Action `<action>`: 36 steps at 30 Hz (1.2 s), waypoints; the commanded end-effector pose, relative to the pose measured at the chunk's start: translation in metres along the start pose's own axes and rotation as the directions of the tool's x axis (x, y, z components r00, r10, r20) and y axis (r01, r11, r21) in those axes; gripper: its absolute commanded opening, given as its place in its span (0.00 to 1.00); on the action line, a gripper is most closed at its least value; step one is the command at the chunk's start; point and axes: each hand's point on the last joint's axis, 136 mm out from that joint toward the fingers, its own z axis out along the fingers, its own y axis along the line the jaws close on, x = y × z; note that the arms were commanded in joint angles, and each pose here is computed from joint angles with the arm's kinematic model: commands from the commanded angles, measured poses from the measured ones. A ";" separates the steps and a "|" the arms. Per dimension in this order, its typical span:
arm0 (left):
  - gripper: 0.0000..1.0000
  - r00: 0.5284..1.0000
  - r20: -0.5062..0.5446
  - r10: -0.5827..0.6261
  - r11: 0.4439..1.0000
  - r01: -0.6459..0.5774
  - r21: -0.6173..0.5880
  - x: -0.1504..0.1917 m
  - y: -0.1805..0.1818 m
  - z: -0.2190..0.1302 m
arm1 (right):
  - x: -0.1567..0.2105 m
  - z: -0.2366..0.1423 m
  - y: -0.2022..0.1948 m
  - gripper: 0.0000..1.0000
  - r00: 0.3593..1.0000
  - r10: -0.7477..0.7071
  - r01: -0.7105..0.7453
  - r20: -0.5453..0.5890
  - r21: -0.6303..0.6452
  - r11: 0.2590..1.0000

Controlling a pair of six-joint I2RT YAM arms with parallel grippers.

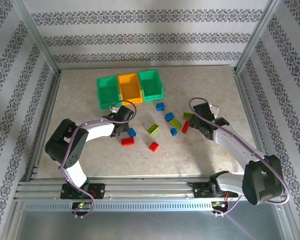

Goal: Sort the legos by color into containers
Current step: Pick up the lego from the center of the table, then place the lego in the container.

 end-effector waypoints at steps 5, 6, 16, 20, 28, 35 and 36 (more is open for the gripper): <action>0.28 1.000 -0.023 0.004 0.999 -0.003 0.042 0.010 0.000 -0.014 | -0.009 -0.010 0.003 0.98 0.999 0.023 -0.022 0.026 -0.014 1.000; 0.27 1.000 -0.021 0.004 0.999 -0.003 0.050 0.009 -0.001 -0.017 | -0.008 -0.010 0.003 0.98 0.999 0.024 -0.023 0.026 -0.014 1.000; 0.17 0.993 0.088 0.075 0.991 -0.084 0.104 -0.052 -0.007 -0.059 | -0.012 -0.012 0.005 0.98 0.999 0.032 -0.031 0.037 -0.024 0.999; 0.15 0.989 0.132 0.064 0.990 -0.079 0.117 -0.092 -0.004 -0.057 | -0.012 -0.014 0.005 0.98 0.998 0.040 -0.039 0.040 -0.030 0.999; 0.15 0.988 0.154 0.001 0.998 -0.009 0.055 -0.148 0.022 -0.028 | -0.013 -0.020 0.002 0.98 0.997 0.059 -0.056 0.058 -0.039 0.998; 0.18 0.992 0.122 -0.043 0.999 0.039 0.031 -0.172 0.038 0.011 | -0.016 -0.022 0.002 0.98 0.996 0.054 -0.051 0.064 -0.040 0.998; 0.18 0.992 0.116 -0.046 0.999 0.043 0.026 -0.173 0.040 0.017 | -0.017 -0.022 0.003 0.98 0.997 0.053 -0.051 0.063 -0.041 0.998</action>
